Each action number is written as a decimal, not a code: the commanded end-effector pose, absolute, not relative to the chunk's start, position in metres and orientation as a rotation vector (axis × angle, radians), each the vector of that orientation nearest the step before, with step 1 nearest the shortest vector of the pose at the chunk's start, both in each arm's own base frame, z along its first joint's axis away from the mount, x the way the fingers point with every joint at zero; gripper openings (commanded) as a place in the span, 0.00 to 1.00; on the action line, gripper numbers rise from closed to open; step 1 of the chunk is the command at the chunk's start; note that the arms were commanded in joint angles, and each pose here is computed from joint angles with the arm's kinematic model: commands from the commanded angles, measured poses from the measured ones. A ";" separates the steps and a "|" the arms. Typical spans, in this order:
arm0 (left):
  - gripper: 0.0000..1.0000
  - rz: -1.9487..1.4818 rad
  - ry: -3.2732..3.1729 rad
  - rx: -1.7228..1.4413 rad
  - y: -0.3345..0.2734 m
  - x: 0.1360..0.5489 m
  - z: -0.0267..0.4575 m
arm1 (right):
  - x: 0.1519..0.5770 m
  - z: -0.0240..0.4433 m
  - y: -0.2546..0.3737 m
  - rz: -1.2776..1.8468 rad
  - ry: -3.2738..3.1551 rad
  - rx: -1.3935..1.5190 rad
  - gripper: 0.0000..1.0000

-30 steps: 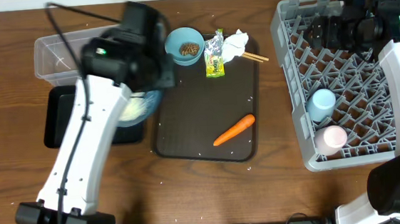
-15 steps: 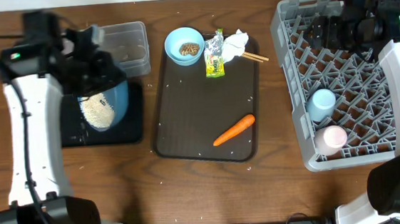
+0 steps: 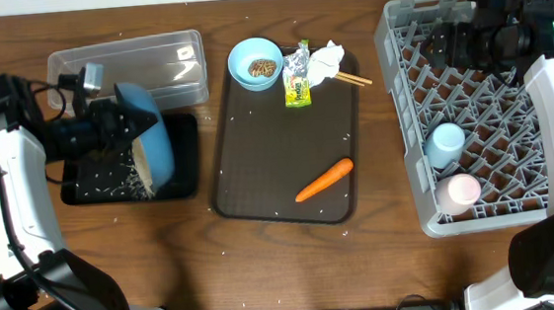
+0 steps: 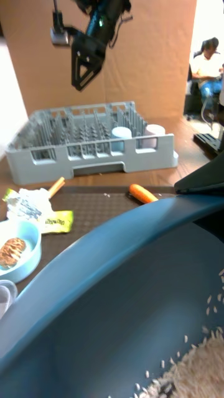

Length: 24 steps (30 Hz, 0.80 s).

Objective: Sort waste into correct bins and load items into the dishwasher rack
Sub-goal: 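Carry the blue plate left and tip rice onto the black tray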

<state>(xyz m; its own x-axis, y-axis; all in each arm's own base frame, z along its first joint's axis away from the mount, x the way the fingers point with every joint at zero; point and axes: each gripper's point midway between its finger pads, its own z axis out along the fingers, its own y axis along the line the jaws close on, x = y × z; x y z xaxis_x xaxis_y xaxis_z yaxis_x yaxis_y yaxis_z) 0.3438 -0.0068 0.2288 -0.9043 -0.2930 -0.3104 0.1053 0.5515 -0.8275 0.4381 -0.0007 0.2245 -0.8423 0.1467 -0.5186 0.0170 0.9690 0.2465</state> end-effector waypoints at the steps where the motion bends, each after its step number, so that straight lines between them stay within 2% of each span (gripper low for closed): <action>1: 0.06 -1.388 2.228 -0.089 -0.005 0.344 0.242 | 0.441 0.228 -0.002 0.313 2.550 0.100 0.88; 24: 0.06 -1.520 1.870 -0.124 0.030 0.344 0.285 | 0.436 0.225 -0.001 0.315 2.570 0.104 0.88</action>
<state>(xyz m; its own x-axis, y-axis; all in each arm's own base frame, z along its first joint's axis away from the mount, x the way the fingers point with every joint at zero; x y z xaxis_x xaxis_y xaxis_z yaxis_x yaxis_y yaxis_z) 0.3444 0.0281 0.2700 -0.7759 -0.4655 -0.4258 0.2825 0.3472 -0.8942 0.4334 -0.0002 0.2217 -0.8539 0.1479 -0.4989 0.0226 0.9684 0.2483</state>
